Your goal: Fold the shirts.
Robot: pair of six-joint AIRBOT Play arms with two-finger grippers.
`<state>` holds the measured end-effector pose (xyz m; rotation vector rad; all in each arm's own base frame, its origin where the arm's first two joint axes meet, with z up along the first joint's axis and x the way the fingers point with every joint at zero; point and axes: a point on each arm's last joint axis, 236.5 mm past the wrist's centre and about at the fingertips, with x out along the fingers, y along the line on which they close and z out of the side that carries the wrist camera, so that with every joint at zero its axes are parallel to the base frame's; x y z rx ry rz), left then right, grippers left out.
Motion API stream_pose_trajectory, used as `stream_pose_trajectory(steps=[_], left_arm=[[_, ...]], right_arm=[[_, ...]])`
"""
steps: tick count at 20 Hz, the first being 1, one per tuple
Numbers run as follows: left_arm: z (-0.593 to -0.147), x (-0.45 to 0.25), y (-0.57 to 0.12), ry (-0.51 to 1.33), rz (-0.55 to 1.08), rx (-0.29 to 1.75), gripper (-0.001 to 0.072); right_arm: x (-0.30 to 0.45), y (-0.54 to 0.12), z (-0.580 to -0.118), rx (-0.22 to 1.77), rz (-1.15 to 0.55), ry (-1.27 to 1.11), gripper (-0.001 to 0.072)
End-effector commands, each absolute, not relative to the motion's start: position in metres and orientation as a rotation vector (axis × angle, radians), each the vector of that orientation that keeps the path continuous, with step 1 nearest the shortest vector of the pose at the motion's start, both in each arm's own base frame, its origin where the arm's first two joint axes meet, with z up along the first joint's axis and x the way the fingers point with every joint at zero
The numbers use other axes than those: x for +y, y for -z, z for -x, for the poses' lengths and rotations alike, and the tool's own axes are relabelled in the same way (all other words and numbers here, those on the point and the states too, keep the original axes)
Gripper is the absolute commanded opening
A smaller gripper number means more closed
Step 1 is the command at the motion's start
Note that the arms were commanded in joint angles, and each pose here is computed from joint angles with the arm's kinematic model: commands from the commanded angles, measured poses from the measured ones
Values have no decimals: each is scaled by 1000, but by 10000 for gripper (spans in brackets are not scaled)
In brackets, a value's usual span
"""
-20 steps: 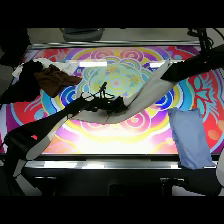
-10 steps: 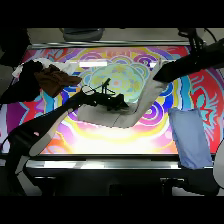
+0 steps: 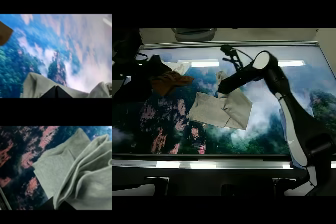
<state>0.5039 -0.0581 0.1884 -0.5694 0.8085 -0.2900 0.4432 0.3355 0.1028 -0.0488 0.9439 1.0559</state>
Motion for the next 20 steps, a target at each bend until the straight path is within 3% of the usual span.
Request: stream_pose_trajectory(steps=[1,6,7,8,9,12,15,17,20], left_arm=[[-477,30,-234,125,572,689,23],[-465,36,-250,123,537,655,23],[-466,32,-249,130,535,659,23],[-467,29,-248,136,534,663,24],[-468,27,-247,140,533,667,23],[-469,28,-244,135,525,674,24],[-471,30,-236,138,496,687,24],[-474,33,-230,131,486,700,24],[-476,34,-223,134,471,714,24]], right_arm=[[400,-59,-445,964,-74,-1070,47],[440,-8,-434,1089,-243,-1050,48],[450,-4,-428,1107,-288,-1069,77],[455,-4,-430,1105,-326,-1069,330],[458,-6,-428,1103,-344,-1087,636],[407,-32,-434,1095,-231,-1126,639],[262,-44,-461,1179,-3,-910,639],[156,-24,-454,1368,81,-719,632],[138,29,-417,1532,-149,-712,622]])
